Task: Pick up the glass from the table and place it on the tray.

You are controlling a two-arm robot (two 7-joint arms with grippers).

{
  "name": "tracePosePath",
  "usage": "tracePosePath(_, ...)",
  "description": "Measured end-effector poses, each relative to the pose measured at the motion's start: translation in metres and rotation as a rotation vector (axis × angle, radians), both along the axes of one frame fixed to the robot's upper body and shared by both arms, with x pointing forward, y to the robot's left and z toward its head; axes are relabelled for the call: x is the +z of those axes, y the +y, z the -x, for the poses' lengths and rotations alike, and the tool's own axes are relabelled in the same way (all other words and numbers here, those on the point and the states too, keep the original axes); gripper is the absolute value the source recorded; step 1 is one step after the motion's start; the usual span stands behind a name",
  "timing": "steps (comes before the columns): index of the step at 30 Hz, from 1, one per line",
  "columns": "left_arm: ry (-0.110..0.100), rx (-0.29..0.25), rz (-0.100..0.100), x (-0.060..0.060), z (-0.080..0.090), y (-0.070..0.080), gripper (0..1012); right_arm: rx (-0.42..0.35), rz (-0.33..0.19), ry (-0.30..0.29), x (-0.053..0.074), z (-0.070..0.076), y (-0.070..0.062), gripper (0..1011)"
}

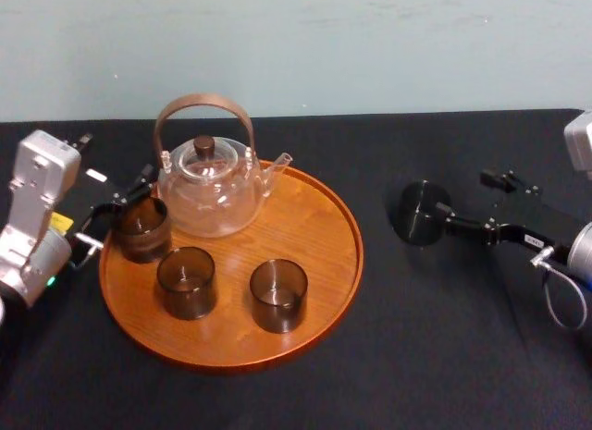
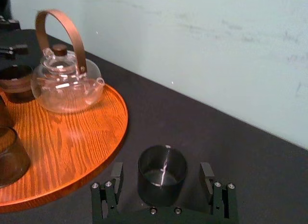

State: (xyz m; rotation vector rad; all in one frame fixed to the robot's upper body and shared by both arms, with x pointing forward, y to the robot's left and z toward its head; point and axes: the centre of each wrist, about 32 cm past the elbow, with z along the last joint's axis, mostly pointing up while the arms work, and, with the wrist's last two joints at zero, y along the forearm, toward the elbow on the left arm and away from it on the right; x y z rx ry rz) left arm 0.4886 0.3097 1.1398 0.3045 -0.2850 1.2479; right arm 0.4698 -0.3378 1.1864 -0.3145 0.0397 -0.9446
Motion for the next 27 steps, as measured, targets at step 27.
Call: tracePosePath(27,0.0,0.0,0.0,0.0,0.0,0.0,1001,-0.013,-0.031,0.151,-0.016,-0.016,0.009,1002)
